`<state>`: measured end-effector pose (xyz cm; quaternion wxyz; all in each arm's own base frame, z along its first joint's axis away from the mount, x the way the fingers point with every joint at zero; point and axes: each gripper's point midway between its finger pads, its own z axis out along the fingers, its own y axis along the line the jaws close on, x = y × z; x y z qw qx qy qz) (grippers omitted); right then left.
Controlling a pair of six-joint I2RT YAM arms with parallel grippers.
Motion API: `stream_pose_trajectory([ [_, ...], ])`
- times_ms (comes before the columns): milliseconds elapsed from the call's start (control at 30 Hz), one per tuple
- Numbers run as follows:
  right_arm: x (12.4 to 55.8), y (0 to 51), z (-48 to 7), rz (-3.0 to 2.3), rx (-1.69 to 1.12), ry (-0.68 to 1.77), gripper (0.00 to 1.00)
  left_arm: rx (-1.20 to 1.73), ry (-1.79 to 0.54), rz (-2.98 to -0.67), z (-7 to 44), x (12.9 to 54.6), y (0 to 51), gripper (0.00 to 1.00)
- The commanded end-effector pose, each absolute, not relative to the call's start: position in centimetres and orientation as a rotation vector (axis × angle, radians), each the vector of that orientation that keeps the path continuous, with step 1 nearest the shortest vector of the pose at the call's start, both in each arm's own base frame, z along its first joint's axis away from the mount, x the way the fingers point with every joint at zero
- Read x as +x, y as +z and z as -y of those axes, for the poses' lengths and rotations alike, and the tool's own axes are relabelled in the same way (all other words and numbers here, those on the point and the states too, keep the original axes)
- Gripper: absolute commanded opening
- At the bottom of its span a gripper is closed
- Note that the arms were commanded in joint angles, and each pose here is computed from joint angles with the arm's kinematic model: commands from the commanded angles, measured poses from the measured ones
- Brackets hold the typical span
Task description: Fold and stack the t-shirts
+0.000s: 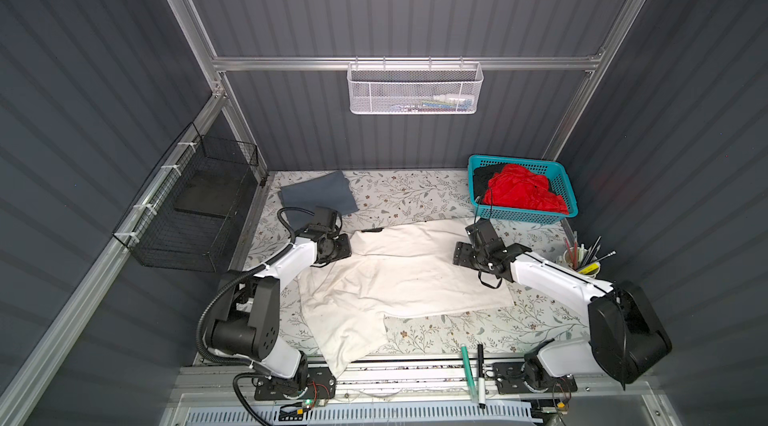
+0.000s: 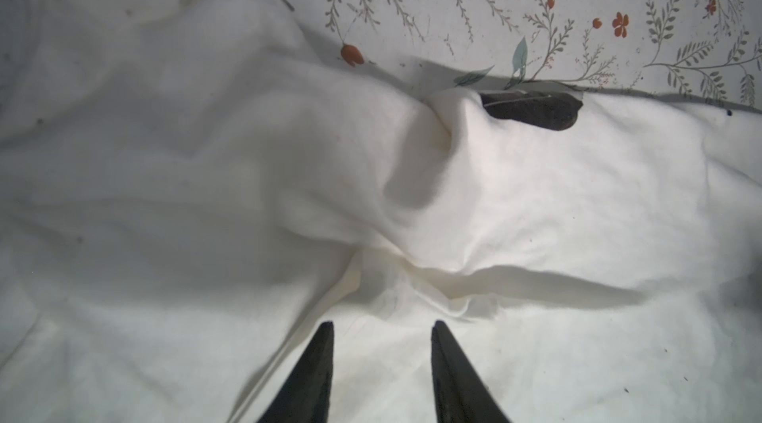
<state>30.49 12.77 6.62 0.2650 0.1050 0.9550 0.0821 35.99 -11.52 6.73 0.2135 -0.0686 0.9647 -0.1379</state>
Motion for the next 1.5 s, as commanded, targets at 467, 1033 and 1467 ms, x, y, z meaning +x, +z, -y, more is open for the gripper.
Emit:
stream_pose_trajectory([
  [467,29.2,7.2,-13.1,-2.641,0.317,0.273,0.92,-0.096,-0.376,-2.73,12.4,36.8,5.2,0.37],
  [1033,29.0,6.0,-12.2,-2.671,0.348,0.254,0.95,-0.069,-0.428,-2.767,12.5,32.9,7.5,0.0],
  [1467,31.8,8.2,-6.9,-2.571,0.618,0.225,0.96,0.17,-0.795,-2.737,16.4,26.7,13.8,0.35],
])
